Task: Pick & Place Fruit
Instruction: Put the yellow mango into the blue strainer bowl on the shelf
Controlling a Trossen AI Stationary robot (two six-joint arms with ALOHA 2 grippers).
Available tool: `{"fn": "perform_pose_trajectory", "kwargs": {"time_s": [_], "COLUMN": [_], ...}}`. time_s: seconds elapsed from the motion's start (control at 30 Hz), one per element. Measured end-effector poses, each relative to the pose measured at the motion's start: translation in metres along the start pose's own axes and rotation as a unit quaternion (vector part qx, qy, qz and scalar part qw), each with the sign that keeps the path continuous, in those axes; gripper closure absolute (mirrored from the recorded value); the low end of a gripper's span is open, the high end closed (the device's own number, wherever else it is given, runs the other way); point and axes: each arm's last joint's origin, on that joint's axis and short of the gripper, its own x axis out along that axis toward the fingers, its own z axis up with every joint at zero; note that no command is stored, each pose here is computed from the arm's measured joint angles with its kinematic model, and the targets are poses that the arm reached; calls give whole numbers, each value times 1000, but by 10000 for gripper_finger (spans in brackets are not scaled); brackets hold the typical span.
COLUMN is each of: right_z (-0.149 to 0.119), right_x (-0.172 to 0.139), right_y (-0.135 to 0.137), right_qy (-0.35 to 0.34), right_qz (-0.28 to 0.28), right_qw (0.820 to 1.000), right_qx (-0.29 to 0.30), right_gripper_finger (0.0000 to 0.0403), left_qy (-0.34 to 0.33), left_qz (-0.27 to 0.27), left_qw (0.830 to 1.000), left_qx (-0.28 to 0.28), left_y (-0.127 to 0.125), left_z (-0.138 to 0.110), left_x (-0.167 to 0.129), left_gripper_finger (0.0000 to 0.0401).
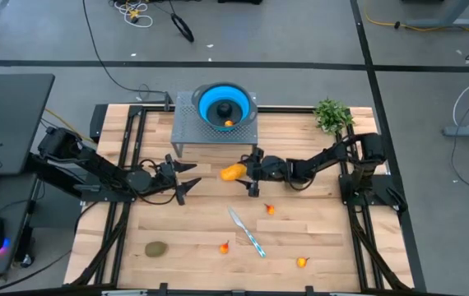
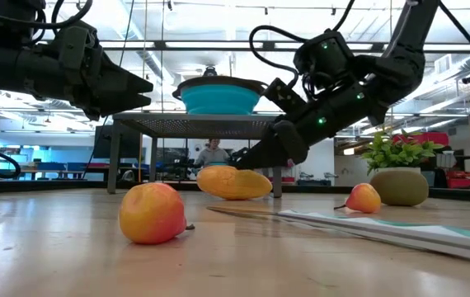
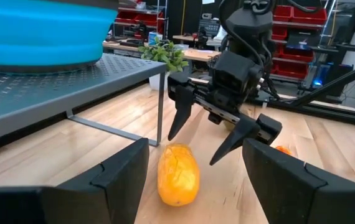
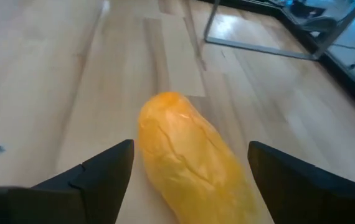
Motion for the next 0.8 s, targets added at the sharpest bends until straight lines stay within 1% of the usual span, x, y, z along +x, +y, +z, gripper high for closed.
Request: {"fn": "perform_pose_trajectory", "kwargs": {"time_s": [0.1,0.43,0.67,0.8], "right_z": [-2,-17,-15,-15], "right_x": [1,10,10,10], "right_y": [-1,2,2,2], "right_qy": [-2,19,10,11], "right_qz": [19,17,15,16], "right_qw": [1000,1000,1000,1000], "right_qx": [10,14,15,15], "right_gripper_finger": [77,77,78,86], "left_qy": [2,9,10,10], "left_qz": [1,16,16,16], "left_qw": [1000,1000,1000,1000], "left_qx": [1,-5,-5,-4], "left_y": [0,1,1,1], "left_z": [-1,-3,-3,-3], "left_x": [0,0,0,0], "left_gripper_finger": [134,134,134,134]}}
